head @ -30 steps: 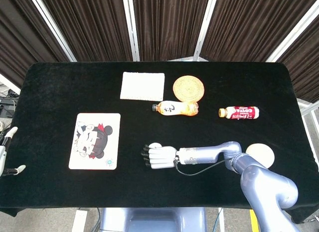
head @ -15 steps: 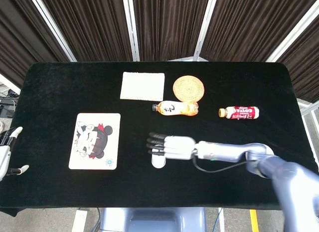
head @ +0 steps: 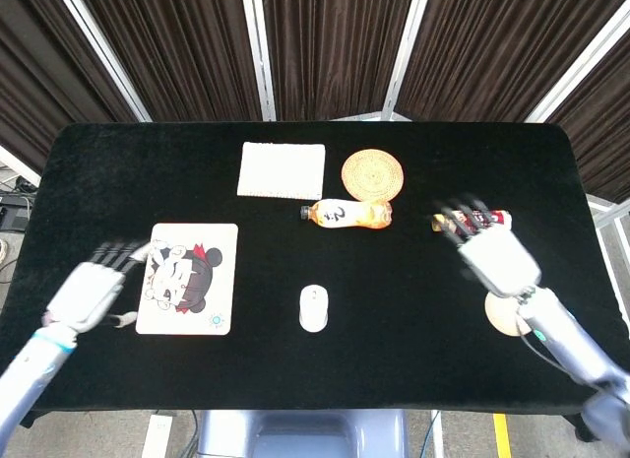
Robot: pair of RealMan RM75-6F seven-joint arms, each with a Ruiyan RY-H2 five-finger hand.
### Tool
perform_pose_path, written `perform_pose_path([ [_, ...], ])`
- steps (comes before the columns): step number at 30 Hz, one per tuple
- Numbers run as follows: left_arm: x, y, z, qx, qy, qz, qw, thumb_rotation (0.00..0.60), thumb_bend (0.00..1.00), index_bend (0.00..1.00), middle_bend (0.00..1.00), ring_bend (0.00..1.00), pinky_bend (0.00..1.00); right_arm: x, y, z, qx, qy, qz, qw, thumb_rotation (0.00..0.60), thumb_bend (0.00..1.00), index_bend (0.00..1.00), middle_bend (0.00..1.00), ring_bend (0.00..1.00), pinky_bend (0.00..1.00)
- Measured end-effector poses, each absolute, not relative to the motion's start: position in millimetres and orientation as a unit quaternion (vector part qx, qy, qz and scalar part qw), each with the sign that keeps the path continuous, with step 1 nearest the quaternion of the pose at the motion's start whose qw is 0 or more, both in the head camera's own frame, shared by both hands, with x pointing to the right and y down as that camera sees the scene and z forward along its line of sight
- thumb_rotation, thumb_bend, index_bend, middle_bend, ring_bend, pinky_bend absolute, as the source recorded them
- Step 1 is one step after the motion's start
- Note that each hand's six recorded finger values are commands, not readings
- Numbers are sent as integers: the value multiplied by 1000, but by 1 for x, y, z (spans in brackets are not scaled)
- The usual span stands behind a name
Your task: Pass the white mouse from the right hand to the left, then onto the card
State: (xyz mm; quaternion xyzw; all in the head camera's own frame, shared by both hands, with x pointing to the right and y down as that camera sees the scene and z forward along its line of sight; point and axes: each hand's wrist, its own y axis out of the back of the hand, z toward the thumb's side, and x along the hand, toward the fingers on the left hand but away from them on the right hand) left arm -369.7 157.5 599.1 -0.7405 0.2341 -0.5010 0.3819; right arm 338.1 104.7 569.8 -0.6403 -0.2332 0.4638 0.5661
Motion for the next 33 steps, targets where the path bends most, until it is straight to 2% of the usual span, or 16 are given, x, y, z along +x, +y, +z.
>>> perform_pose_path([
  [7,-273,144,626,-790,122,-425,425,600,0,0,0,0,0,389,171,555,-633,-342,564,406,600,0,11,0,0,0],
  [15,-177,138,655,-790,18,-348,505,600,0,0,0,0,0,405,206,550,-603,-373,605,361,600,0,12,0,0,0],
  [25,-113,132,694,-737,-74,-286,607,600,15,23,0,0,0,423,206,551,-578,-396,622,349,600,0,13,0,0,0],
  [30,-98,134,711,-734,-102,-268,616,600,16,50,0,5,4,428,203,551,-574,-401,626,343,600,0,13,0,0,0],
  [33,-91,137,717,-740,-107,-256,613,600,62,89,5,24,19,431,202,553,-572,-402,629,340,600,0,13,0,0,0],
])
